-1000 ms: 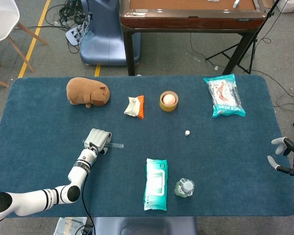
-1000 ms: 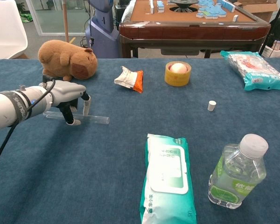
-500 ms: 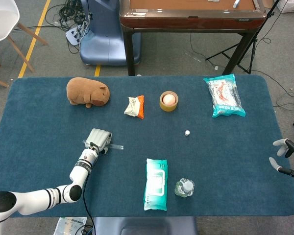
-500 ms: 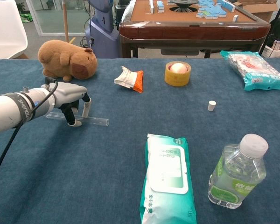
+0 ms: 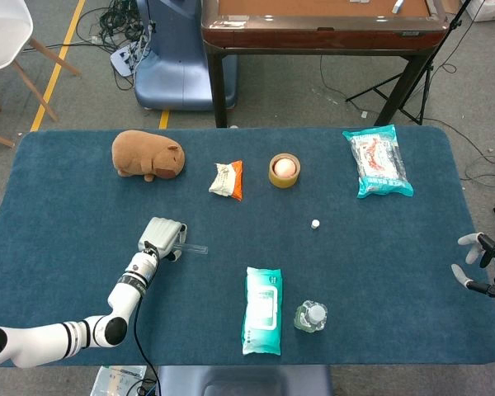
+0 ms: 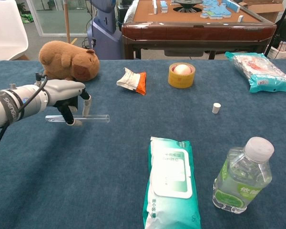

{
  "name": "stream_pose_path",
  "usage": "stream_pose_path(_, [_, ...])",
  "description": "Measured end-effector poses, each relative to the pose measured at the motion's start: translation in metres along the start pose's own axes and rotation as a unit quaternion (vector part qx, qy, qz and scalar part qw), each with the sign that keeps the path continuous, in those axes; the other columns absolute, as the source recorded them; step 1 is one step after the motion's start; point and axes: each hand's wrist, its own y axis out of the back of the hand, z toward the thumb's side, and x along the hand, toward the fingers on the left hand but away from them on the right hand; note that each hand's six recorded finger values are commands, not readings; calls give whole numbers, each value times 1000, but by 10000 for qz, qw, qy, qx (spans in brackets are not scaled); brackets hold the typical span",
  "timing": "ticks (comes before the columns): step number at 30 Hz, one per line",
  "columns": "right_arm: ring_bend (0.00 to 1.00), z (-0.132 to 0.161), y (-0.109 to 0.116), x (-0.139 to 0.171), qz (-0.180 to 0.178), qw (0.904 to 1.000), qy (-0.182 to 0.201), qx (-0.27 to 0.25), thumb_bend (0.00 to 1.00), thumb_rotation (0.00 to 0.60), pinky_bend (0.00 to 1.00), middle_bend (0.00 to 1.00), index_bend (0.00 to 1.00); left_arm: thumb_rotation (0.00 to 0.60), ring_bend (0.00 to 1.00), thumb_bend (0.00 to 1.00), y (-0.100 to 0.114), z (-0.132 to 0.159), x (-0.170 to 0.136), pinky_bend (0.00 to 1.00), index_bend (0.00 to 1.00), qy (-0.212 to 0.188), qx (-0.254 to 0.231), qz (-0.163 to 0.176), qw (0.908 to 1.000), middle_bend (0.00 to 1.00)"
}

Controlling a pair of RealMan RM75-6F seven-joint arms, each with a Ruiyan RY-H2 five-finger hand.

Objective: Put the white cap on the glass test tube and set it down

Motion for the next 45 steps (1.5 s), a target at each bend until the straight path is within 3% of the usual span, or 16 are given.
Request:
stream_pose_path(3, [637, 5, -1, -4, 9, 9999, 66, 131, 269, 600, 716, 639, 380, 600, 1000, 274, 6, 0, -8, 1000, 583, -90, -174, 3, 9998, 1000])
stream_pose_path(11, [916, 35, -6, -30, -105, 9975, 401, 581, 268, 600, 970, 866, 396, 600, 1000, 274, 20, 1, -27, 1000, 596, -300, -397, 111, 9987, 1000])
stream_pose_path(15, [998, 46, -14, -47, -70, 9960, 476, 752, 268, 600, 1000, 966, 445, 600, 1000, 274, 26, 3, -34, 1000, 608, -360, -418, 164, 9983, 1000])
stream_pose_path(25, [1000, 105, -64, -99, 302, 9875, 904, 1259, 268, 600, 1000, 1000, 508, 600, 1000, 274, 36, 8, -44, 1000, 627, -380, -454, 278, 9979, 1000])
stream_pose_path(34, [1000, 139, -115, -129, 674, 9805, 970, 1569, 268, 600, 1000, 1000, 508, 600, 1000, 274, 38, 10, -51, 1000, 626, -397, -449, 307, 9977, 1000])
stream_pose_path(45, [1000, 171, -151, -151, 1011, 9748, 988, 1724, 268, 600, 1000, 1000, 508, 600, 1000, 274, 34, 10, -56, 1000, 626, -374, -396, 228, 9983, 1000])
